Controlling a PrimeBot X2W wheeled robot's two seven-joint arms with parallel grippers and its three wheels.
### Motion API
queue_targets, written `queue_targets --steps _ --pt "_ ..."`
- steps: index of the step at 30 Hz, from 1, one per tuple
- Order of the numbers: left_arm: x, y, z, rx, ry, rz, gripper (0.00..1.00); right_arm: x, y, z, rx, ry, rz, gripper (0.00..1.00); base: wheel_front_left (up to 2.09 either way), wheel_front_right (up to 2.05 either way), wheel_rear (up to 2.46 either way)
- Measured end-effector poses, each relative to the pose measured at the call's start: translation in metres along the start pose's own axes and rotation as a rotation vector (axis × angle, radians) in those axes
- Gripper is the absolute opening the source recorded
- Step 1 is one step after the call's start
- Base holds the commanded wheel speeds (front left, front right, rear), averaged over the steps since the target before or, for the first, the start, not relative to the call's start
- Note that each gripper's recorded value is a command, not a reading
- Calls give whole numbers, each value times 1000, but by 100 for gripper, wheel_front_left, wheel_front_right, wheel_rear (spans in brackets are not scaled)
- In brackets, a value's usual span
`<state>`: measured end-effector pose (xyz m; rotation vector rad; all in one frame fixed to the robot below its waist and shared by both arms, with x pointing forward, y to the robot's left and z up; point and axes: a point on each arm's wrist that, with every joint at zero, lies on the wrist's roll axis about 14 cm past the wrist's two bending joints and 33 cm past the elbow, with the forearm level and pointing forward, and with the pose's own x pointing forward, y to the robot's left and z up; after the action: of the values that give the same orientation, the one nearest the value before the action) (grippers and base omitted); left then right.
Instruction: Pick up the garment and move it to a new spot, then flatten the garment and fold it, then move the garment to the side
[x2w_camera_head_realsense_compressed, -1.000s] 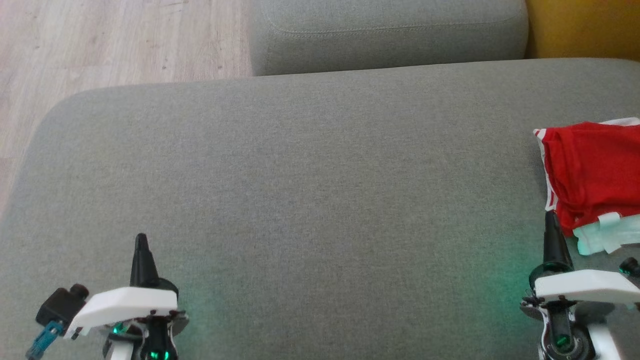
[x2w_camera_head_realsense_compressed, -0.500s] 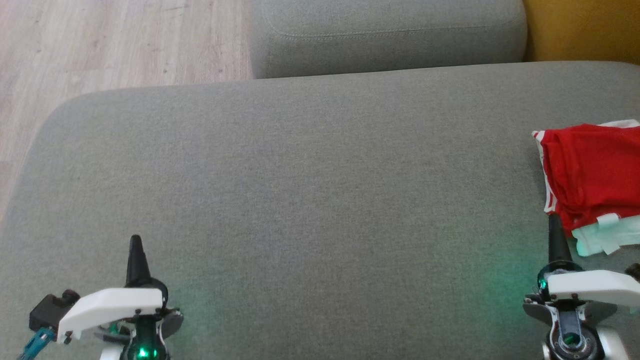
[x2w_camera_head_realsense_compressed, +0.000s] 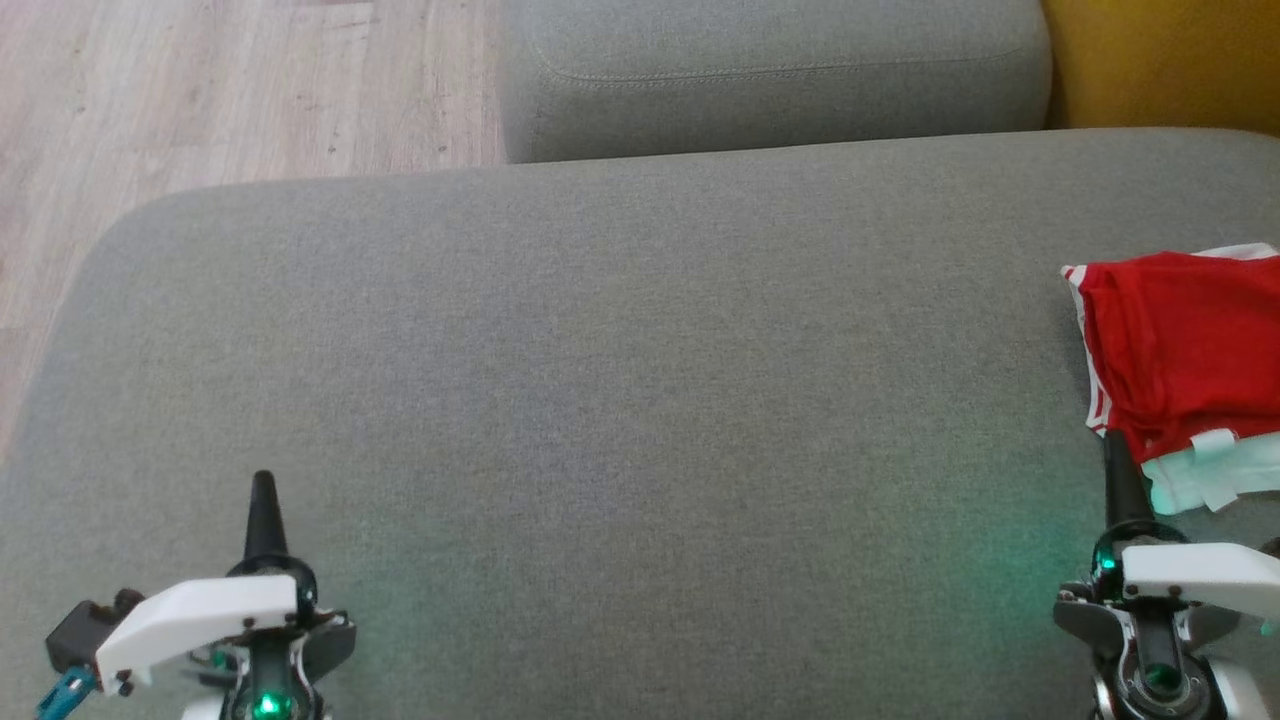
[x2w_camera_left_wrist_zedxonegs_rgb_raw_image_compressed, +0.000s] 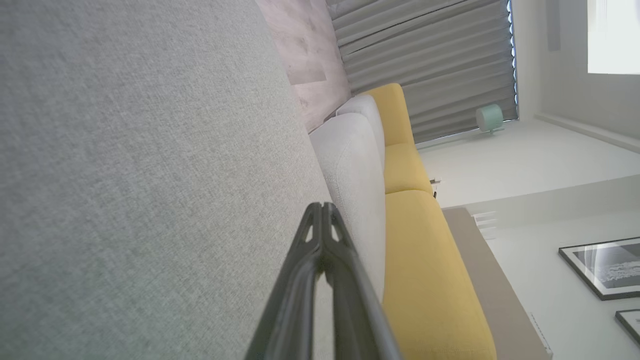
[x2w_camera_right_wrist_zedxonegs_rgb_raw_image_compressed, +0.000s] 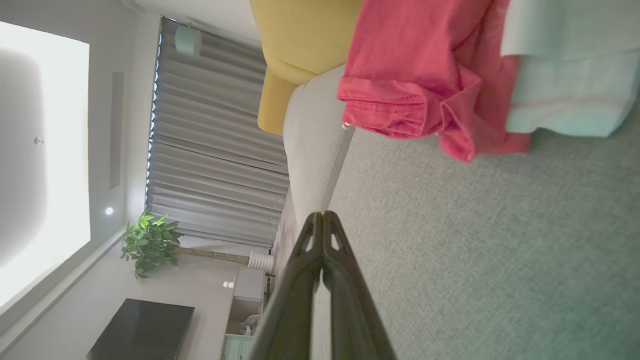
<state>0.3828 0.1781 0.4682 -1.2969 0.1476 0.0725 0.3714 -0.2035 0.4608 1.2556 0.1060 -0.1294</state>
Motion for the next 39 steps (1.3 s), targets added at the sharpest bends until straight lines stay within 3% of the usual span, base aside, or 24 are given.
queue_targets --steps 28,39 --pt "-3 -15 13 -266 -7 -82 0 -2 11 8 313 2 49 0 0 0 0" --pt "-3 -15 13 -269 -9 -81 0 -2 11 8 318 1 52 0 0 0 0"
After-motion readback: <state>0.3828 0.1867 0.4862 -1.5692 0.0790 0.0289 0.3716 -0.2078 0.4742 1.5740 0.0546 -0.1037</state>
